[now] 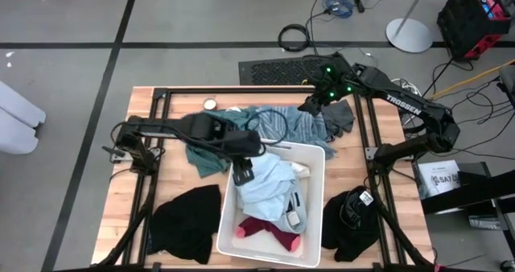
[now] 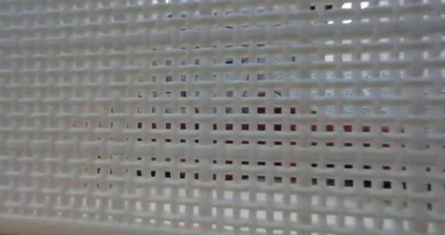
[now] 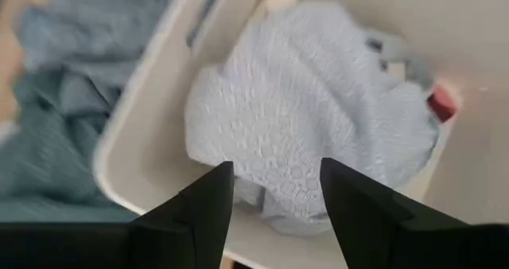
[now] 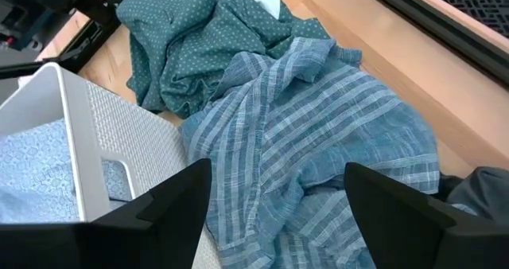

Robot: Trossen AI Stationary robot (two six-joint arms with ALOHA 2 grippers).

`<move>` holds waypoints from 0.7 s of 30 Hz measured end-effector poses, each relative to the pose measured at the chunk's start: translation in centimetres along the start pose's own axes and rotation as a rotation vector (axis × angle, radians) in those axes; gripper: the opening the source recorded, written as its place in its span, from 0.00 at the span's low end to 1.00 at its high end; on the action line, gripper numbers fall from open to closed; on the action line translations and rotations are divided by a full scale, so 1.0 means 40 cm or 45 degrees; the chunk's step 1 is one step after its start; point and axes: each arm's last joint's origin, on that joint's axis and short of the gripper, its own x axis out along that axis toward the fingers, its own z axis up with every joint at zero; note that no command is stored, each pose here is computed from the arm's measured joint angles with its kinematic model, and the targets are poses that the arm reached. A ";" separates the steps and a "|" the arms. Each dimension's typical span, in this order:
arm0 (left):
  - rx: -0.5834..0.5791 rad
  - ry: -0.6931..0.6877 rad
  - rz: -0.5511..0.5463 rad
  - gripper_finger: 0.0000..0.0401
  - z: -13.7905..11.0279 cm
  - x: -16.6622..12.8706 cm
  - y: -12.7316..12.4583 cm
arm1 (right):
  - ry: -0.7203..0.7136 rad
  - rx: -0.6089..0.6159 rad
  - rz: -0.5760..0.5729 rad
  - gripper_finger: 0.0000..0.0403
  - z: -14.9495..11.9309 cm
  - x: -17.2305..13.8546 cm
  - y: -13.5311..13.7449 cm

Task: Sort clothes
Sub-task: Put the light blue polo shirt into the white laundry bin, then adjust the green polo shirt

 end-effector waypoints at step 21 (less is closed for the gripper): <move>-0.650 -0.013 0.361 0.50 -0.049 -0.142 0.387 | 0.007 0.191 0.011 0.68 -0.002 0.002 0.006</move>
